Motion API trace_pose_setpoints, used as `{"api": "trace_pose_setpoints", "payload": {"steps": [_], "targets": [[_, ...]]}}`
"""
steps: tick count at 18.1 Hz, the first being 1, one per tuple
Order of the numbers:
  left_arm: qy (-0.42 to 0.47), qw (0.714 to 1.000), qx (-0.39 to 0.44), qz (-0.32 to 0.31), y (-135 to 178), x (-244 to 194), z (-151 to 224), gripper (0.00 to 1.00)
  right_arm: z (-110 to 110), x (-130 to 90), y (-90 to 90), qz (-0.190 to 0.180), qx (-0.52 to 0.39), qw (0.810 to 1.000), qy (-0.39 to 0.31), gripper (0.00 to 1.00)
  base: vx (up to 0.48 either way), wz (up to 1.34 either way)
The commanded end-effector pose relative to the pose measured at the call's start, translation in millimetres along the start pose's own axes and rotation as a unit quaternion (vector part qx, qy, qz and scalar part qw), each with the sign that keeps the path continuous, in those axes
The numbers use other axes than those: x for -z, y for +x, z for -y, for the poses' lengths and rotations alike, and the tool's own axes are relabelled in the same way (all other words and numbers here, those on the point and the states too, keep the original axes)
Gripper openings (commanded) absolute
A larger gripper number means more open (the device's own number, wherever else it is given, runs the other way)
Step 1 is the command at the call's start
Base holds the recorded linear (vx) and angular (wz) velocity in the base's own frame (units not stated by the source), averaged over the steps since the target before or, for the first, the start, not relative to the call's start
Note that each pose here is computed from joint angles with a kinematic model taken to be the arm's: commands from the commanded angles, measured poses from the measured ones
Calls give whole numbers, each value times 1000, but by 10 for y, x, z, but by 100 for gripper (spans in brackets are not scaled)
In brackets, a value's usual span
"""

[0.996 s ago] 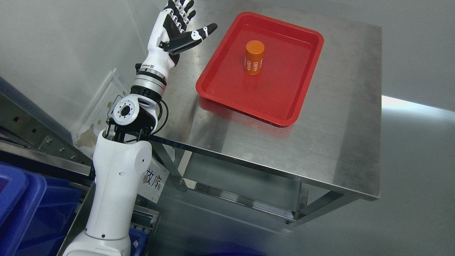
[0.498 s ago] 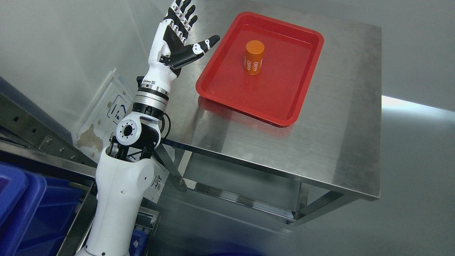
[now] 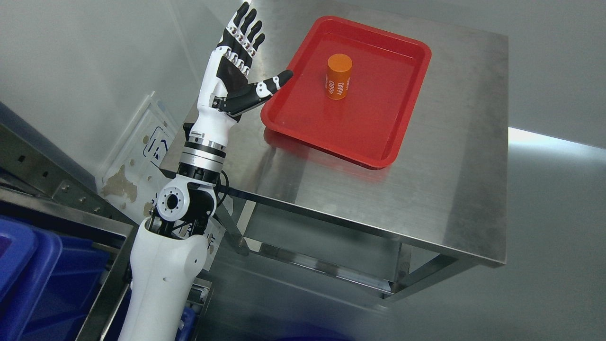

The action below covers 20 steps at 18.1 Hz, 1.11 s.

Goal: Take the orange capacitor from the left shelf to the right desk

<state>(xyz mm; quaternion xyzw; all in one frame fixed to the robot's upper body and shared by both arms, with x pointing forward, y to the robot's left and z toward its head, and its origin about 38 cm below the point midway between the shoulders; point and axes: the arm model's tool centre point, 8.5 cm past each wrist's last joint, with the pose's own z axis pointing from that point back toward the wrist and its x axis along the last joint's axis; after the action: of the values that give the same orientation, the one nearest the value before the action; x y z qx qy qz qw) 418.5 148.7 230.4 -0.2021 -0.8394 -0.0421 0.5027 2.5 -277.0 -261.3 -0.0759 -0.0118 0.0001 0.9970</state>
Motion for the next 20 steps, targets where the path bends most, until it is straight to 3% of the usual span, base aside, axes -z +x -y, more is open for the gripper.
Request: {"api": "trace_pose_setpoints", "payload": {"steps": [1, 6, 20], "targets": [[7, 1000, 7, 7, 7, -137, -73, 100, 114, 6, -79, -2, 2, 1000, -9, 100, 0, 0], [37, 999, 13, 15, 5, -286, -261, 100, 114, 6, -79, -2, 2, 1000, -9, 100, 0, 0], [40, 999, 12, 8, -25, -325, -274, 100, 114, 6, -89, -3, 2, 1000, -9, 100, 0, 0]]}}
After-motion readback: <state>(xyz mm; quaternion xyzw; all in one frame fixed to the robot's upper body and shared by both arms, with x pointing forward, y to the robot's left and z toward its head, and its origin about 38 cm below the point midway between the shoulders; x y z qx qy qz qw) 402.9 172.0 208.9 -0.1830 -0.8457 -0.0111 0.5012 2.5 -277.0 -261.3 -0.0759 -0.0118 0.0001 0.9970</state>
